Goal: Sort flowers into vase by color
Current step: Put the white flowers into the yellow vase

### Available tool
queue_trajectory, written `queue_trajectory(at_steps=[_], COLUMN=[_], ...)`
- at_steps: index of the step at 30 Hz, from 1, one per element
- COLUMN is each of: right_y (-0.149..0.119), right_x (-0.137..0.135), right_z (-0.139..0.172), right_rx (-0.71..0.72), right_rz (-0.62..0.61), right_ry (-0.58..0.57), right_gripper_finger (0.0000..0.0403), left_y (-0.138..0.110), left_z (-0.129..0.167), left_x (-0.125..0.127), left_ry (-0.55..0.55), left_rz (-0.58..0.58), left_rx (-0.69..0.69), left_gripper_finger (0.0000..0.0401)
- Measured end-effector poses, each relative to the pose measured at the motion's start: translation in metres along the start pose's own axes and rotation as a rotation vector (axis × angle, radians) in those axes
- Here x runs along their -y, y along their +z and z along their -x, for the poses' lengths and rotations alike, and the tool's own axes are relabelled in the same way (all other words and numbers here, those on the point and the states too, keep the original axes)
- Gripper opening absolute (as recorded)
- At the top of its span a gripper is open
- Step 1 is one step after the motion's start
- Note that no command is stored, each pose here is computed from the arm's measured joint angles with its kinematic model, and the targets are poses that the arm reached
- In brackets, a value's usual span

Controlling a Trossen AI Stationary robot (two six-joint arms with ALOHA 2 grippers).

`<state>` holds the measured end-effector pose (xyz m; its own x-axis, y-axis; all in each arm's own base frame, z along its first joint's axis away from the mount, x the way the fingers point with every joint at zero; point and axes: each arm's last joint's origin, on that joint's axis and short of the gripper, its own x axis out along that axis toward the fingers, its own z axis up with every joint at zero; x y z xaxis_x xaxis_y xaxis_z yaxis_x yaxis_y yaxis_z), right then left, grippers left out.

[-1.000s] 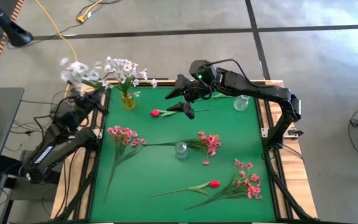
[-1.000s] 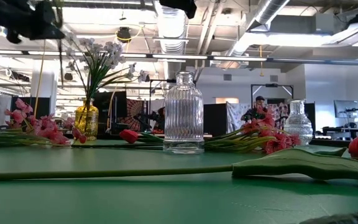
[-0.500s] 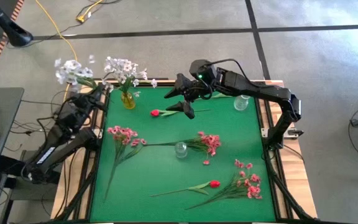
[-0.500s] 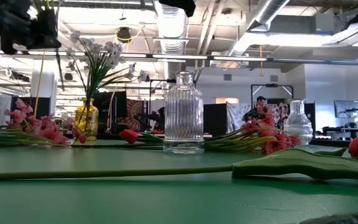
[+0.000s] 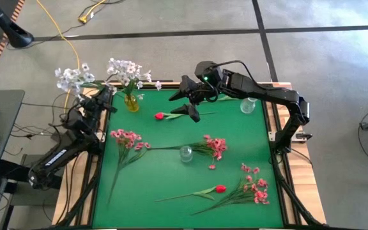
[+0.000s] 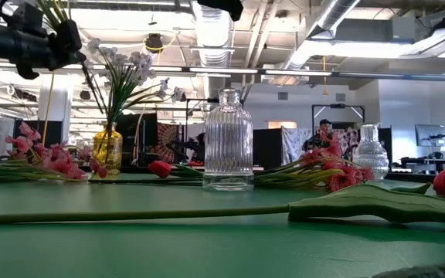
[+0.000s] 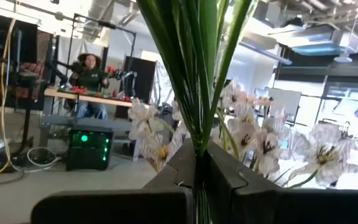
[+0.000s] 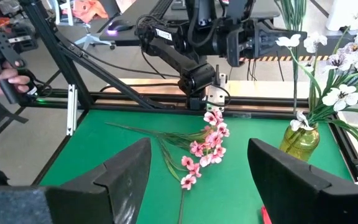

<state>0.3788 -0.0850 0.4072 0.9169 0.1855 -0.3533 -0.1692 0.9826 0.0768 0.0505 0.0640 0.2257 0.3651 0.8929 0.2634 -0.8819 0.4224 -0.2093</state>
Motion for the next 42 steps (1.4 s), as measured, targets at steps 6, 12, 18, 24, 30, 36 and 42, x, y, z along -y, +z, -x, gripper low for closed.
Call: queue_trajectory(at_steps=[6, 12, 18, 24, 30, 36, 42], right_y=[0.000, 0.000, 0.001, 0.000, 0.000, 0.000, 0.000], right_x=[0.000, 0.004, 0.010, 0.014, 0.014, 0.014, 0.014], right_z=[0.000, 0.001, 0.004, 0.006, 0.006, 0.006, 0.006], right_rx=[0.000, 0.006, 0.017, 0.017, 0.017, 0.017, 0.017], right_rz=[0.000, -0.001, -0.003, -0.015, -0.017, -0.017, -0.015], right_ry=[-0.001, -0.011, -0.029, -0.039, -0.039, -0.039, -0.039], right_gripper_finger=[0.0295, 0.0295, 0.0295, 0.0295, 0.0295, 0.0295, 0.0295], left_y=[0.000, -0.004, -0.005, -0.011, -0.015, -0.023, -0.036], left_z=[0.000, -0.006, -0.018, -0.025, -0.028, -0.034, -0.039], left_x=[0.000, 0.002, 0.006, 0.009, 0.010, 0.012, 0.014], left_ry=[0.002, 0.020, 0.031, 0.033, 0.032, 0.000, -0.015], left_rz=[-0.011, -0.045, -0.107, -0.121, -0.153, -0.173, -0.197], left_rx=[-0.001, -0.032, -0.020, -0.065, -0.092, -0.154, -0.239], left_gripper_finger=[0.0000, 0.0000, 0.0000, 0.0000, 0.0000, 0.0000, 0.0000])
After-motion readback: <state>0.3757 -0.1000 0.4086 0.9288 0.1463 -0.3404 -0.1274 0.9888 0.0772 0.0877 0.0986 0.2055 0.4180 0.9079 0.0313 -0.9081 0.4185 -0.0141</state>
